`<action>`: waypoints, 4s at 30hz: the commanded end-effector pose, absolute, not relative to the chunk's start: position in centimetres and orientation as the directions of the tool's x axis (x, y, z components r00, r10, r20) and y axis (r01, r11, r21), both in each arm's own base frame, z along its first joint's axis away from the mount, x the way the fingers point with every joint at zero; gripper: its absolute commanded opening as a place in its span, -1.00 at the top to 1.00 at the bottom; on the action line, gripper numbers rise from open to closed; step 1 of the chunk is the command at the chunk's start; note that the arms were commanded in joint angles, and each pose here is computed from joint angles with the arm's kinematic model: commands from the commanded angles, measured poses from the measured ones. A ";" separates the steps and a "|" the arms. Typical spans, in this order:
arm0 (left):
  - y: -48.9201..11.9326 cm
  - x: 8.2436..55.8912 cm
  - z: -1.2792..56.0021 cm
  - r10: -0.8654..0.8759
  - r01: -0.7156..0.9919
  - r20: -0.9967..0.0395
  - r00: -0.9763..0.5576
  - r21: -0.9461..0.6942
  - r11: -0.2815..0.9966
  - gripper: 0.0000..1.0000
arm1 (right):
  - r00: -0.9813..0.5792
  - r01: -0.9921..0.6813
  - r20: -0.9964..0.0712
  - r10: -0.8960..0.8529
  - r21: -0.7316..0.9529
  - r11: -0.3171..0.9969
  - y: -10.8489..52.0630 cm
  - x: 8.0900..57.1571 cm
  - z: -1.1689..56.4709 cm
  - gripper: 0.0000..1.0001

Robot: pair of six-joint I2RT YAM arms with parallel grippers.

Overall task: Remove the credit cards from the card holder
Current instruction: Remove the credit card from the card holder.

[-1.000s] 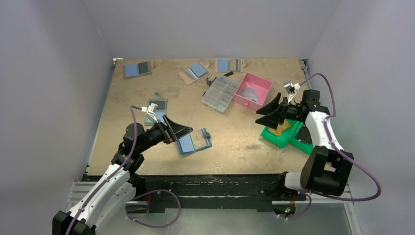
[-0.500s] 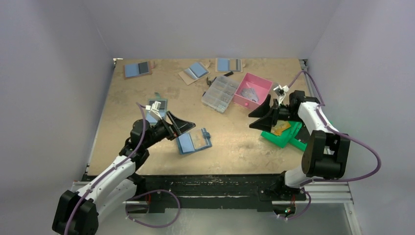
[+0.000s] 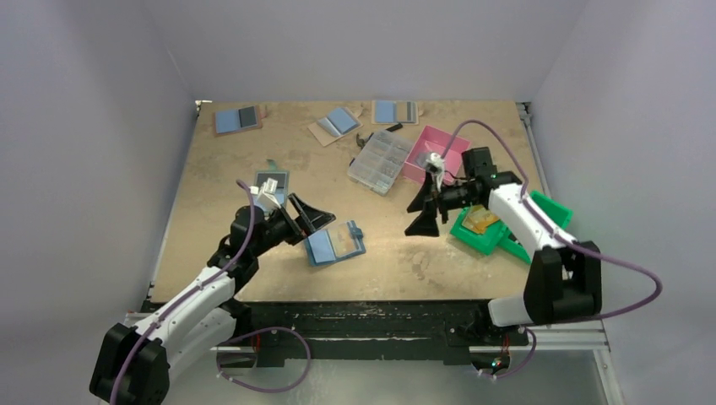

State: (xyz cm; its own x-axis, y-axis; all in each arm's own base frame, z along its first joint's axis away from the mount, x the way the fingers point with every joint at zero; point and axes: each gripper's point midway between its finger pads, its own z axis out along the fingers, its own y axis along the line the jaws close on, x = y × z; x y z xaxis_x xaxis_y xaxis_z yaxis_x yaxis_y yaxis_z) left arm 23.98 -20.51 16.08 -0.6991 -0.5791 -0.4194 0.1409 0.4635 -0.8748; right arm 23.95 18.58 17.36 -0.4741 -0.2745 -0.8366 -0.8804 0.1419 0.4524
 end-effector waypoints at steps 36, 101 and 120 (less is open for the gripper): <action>-25.4 23.6 6.6 -0.197 -0.117 -0.490 -0.849 -0.189 0.975 0.02 | -0.596 -0.777 -0.767 -0.236 0.477 0.411 25.2 27.7 14.4 -0.64; -22.6 23.7 7.1 -0.263 -0.023 -0.551 -0.792 -0.404 0.915 0.24 | -0.577 -0.817 -0.746 -0.331 0.528 0.233 28.2 23.7 13.3 -0.59; -22.1 23.1 3.4 -0.291 -0.021 -0.487 -0.824 -0.487 0.873 0.52 | -0.760 -0.634 -0.509 -0.405 0.718 0.288 34.0 23.4 8.0 0.23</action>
